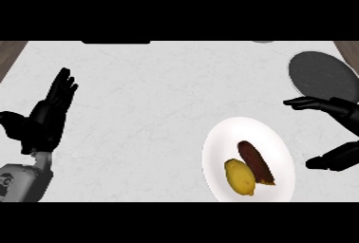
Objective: Pick the sweet potato from the plate and place it in the pan
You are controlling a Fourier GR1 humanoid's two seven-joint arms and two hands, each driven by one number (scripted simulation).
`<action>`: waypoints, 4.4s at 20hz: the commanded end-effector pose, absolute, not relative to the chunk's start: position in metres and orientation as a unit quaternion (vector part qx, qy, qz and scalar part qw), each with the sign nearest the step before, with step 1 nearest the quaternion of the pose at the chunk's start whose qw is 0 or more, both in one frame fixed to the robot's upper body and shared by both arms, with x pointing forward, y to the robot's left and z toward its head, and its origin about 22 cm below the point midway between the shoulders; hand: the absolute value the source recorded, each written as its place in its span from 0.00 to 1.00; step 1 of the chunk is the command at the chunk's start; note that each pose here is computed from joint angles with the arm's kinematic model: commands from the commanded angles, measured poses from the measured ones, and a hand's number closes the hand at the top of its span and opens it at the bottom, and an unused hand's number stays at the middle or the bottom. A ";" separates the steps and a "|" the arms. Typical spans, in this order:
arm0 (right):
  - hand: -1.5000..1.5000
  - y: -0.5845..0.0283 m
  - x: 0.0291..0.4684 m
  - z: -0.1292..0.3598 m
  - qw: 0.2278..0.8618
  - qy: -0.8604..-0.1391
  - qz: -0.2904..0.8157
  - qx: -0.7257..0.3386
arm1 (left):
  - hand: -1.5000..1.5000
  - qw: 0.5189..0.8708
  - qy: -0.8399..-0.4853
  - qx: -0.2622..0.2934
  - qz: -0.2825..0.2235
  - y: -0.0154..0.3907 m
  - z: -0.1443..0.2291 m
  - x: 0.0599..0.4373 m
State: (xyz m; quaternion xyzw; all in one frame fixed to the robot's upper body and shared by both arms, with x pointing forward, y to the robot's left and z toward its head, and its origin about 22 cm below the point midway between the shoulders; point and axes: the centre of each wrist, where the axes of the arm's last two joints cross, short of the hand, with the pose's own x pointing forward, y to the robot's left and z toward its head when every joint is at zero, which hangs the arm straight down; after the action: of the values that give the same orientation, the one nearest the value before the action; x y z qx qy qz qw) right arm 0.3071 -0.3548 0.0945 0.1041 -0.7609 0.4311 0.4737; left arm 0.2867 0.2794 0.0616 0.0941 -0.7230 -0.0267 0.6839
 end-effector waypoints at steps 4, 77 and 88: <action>0.00 -0.388 0.320 0.198 0.398 -0.705 0.584 0.052 | 0.50 0.685 -0.724 0.085 -0.022 0.264 0.046 0.293; 0.00 -0.181 0.281 0.098 0.347 -0.454 0.818 -0.066 | 0.50 0.684 -0.724 0.091 -0.021 0.274 0.061 0.295; 0.00 -0.195 0.297 0.042 0.340 -0.415 0.841 -0.075 | 0.50 0.686 -0.721 0.093 -0.022 0.272 0.037 0.290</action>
State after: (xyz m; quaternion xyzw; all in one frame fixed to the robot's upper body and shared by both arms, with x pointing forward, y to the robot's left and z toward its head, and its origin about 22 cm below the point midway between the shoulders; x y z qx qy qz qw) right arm 0.3005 -0.1984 0.0628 -0.0908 -0.4316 0.8290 0.3439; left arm 0.2959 0.2736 0.0434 0.0911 -0.7220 -0.0228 0.6855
